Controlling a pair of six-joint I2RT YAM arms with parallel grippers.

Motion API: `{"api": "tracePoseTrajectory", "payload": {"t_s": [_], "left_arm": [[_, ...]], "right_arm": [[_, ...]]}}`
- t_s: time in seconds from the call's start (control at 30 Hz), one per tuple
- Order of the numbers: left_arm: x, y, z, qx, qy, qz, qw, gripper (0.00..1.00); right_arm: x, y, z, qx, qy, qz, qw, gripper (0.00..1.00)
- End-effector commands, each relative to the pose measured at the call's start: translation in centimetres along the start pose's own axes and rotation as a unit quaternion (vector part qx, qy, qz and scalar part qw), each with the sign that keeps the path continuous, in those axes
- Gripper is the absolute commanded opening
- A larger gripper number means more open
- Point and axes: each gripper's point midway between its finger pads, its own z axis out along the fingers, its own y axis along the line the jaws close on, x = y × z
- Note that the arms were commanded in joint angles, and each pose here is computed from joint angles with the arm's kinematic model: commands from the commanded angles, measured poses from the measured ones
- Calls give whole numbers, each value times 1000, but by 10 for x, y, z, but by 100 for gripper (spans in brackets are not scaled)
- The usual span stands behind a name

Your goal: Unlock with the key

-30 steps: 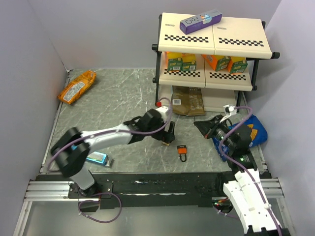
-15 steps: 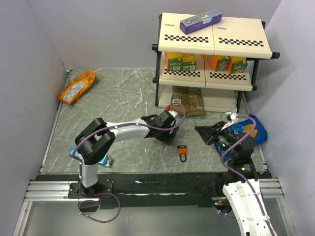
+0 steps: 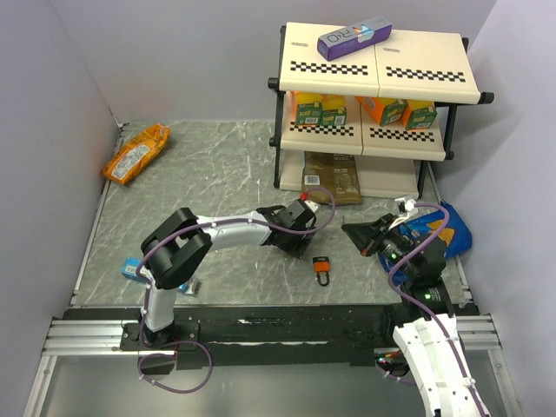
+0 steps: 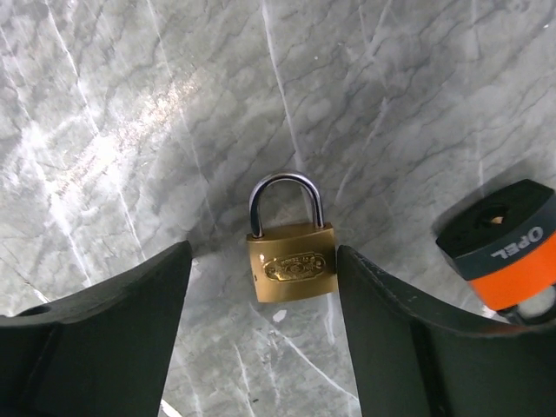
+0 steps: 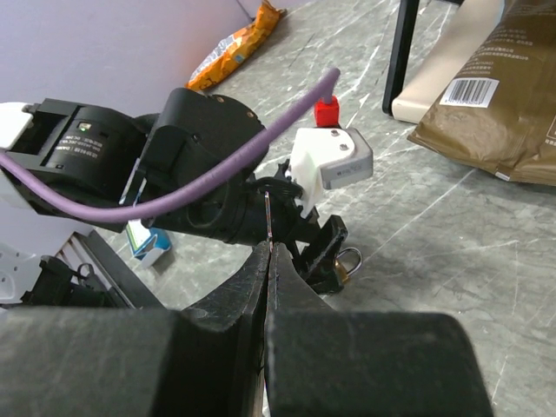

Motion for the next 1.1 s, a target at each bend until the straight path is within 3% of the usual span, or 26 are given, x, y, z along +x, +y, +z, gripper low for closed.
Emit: {"api": "tracePoseTrajectory", "payload": {"t_s": [0.0,0.27,0.67,0.93,1.07], "left_arm": [[0,-3,3,-19,4,29,999,72],[12,-4,9,-52,25,50,997,65],[37,-6,14,-50,63,30,996,51],[33,-23,15,-1,62,30,998,5],[-4,-23,9,15,29,22,999,1]], "right_arm": [[-4,3,2,-12,-8,0,1000,0],[-3,2,3,-11,-8,1,1000,0],[-1,0,4,-11,-3,3,1000,0],[-4,-1,3,-4,-2,-7,1000,0],[-2,-8,-1,22,5,-21,1000,0]]}}
